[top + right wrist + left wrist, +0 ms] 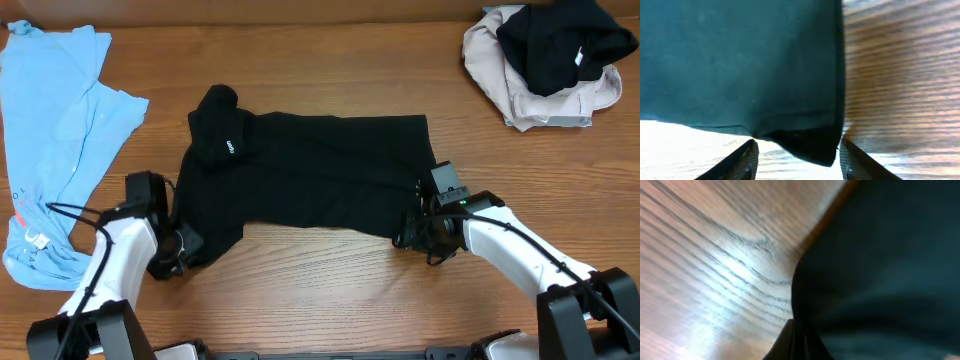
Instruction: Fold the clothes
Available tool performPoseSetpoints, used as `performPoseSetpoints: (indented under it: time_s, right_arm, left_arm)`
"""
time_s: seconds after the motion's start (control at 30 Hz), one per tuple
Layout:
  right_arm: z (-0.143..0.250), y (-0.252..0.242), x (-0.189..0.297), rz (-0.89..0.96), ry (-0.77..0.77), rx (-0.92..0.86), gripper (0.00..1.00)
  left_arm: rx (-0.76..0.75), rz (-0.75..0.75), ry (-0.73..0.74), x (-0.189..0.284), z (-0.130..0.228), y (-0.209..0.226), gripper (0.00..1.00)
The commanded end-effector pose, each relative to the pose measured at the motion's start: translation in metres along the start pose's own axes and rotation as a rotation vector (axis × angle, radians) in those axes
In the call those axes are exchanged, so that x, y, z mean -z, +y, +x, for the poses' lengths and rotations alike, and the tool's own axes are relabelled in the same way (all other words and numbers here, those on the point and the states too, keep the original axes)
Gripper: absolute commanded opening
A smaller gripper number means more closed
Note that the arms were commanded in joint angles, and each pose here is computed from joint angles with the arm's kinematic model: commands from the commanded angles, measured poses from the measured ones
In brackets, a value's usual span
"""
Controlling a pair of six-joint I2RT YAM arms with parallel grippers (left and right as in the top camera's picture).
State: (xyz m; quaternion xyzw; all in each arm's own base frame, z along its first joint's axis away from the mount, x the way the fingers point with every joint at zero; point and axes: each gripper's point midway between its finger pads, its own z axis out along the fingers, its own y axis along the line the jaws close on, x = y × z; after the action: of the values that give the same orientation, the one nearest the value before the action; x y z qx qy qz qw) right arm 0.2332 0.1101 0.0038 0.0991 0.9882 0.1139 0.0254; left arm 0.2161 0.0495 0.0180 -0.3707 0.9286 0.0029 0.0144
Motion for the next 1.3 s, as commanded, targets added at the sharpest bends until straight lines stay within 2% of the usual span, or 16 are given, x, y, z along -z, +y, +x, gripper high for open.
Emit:
performPoseSetpoints:
  time_s: [0.0, 0.1, 0.17, 0.2, 0.23, 0.27, 0.47, 0.6, 0.73, 0.9, 1.03, 1.2, 1.23, 1.27]
  right_arm:
    - [-0.004, -0.002, -0.004, 0.017, -0.022, -0.033, 0.56]
    - [-0.010, 0.000, -0.006, 0.008, -0.040, -0.034, 0.56]
    - [-0.012, 0.001, -0.009, 0.005, -0.045, -0.042, 0.47]
    - [-0.013, 0.001, -0.010, 0.005, -0.045, -0.053, 0.37]
    - [-0.012, 0.000, -0.011, 0.006, -0.041, -0.060, 0.11]
    - [-0.011, 0.001, -0.011, 0.004, -0.036, -0.060, 0.04]
    - [0.002, -0.006, 0.010, 0.017, 0.028, -0.110, 0.04]
    - [0.002, -0.006, 0.050, -0.032, 0.009, -0.118, 0.04]
    - [-0.011, -0.005, 0.077, -0.074, -0.044, -0.101, 0.04]
    - [-0.044, -0.007, 0.088, -0.113, -0.153, -0.090, 0.04]
    - [-0.076, 0.000, 0.086, -0.149, -0.250, -0.071, 0.04]
    - [-0.113, 0.004, 0.065, -0.155, -0.324, -0.054, 0.04]
    - [-0.120, 0.005, 0.059, -0.159, -0.335, -0.051, 0.08]
    - [-0.126, 0.006, 0.054, -0.163, -0.345, -0.046, 0.20]
  left_arm:
    - [-0.027, 0.053, -0.067, 0.031, -0.029, -0.018, 0.04]
    - [-0.030, 0.067, -0.093, 0.042, -0.038, -0.024, 0.04]
    - [-0.039, 0.074, -0.107, 0.046, -0.042, -0.026, 0.04]
    - [-0.039, 0.076, -0.111, 0.048, -0.044, -0.027, 0.04]
    - [-0.052, 0.078, -0.120, 0.050, -0.046, -0.028, 0.04]
    - [-0.068, 0.076, -0.133, 0.053, -0.050, -0.029, 0.04]
    - [-0.099, 0.070, -0.145, 0.095, -0.059, -0.032, 0.04]
    - [-0.090, 0.065, -0.170, 0.130, -0.066, -0.032, 0.04]
    - [-0.076, 0.115, -0.237, 0.149, -0.080, -0.045, 0.04]
    - [-0.130, 0.196, -0.375, 0.161, -0.103, -0.083, 0.04]
    - [-0.179, 0.227, -0.442, 0.157, -0.116, -0.115, 0.04]
    - [-0.221, 0.168, -0.430, 0.120, -0.126, -0.139, 0.04]
    - [-0.229, 0.159, -0.420, 0.109, -0.128, -0.144, 0.04]
    - [-0.231, 0.151, -0.410, 0.100, -0.130, -0.147, 0.06]
